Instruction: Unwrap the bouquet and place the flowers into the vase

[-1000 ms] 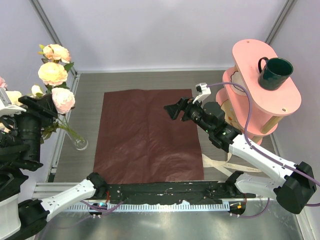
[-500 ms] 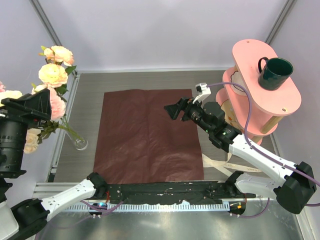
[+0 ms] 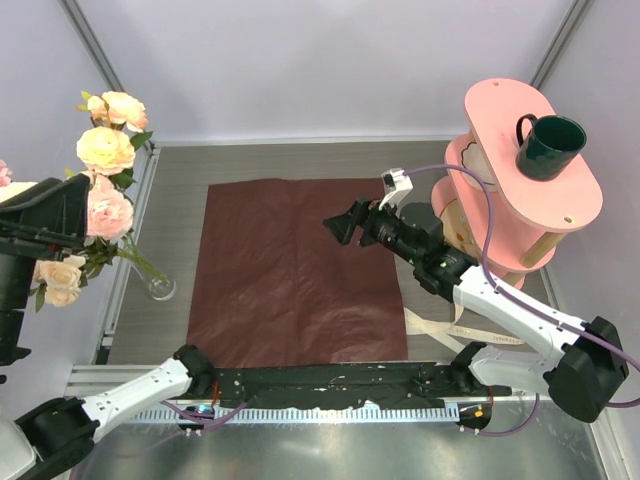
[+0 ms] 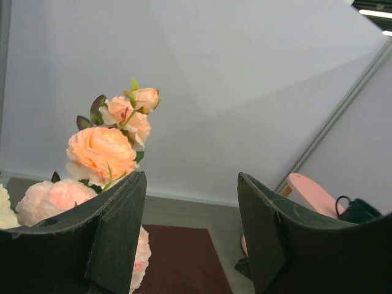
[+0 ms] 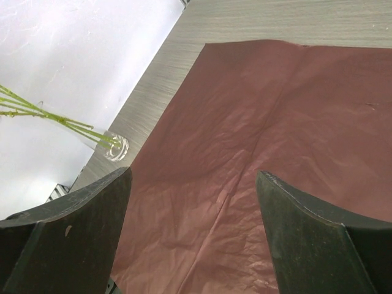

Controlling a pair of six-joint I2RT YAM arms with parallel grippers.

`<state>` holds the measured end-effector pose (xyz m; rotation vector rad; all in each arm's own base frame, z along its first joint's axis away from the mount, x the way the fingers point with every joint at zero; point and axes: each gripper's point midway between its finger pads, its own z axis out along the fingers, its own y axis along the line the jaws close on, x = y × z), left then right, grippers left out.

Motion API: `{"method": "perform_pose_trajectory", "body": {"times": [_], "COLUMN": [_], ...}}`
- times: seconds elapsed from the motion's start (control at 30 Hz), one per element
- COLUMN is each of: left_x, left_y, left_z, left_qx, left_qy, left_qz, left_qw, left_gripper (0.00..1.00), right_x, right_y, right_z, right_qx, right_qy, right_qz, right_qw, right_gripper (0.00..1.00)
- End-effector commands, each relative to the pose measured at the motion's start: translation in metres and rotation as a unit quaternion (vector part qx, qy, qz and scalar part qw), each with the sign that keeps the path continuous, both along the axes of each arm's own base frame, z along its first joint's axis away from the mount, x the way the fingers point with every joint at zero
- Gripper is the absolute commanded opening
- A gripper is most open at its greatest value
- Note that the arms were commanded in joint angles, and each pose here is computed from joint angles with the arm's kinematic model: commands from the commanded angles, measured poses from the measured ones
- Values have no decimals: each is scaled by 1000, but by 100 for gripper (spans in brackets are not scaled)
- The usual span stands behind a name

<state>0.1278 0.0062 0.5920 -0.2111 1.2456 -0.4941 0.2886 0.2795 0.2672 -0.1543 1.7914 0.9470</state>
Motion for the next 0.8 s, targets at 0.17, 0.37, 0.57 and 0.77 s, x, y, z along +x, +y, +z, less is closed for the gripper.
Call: {"method": "perform_pose_trajectory", "body": {"times": [0.17, 0.37, 0.57, 0.77], "left_x": [-6, 21, 48, 64], "left_y": [-57, -127, -198, -231], "left_z": [71, 87, 74, 40], "left_qx": [-30, -16, -11, -7], "left_qy": [-96, -98, -70, -37], "left_qz": [-130, -219, -309, -346], "left_qw": [986, 971, 949, 938], "left_gripper": [66, 67, 67, 67], "right_x": [7, 14, 0, -30], "right_y": [-3, -30, -56, -93], "right_z": [18, 4, 3, 50], "right_qx": [-20, -86, -145, -129], "right_qy": [-4, 24, 24, -28], "right_qz": [-11, -74, -86, -106], "right_qw": [1000, 993, 985, 986], "right_gripper": [88, 88, 91, 95]}}
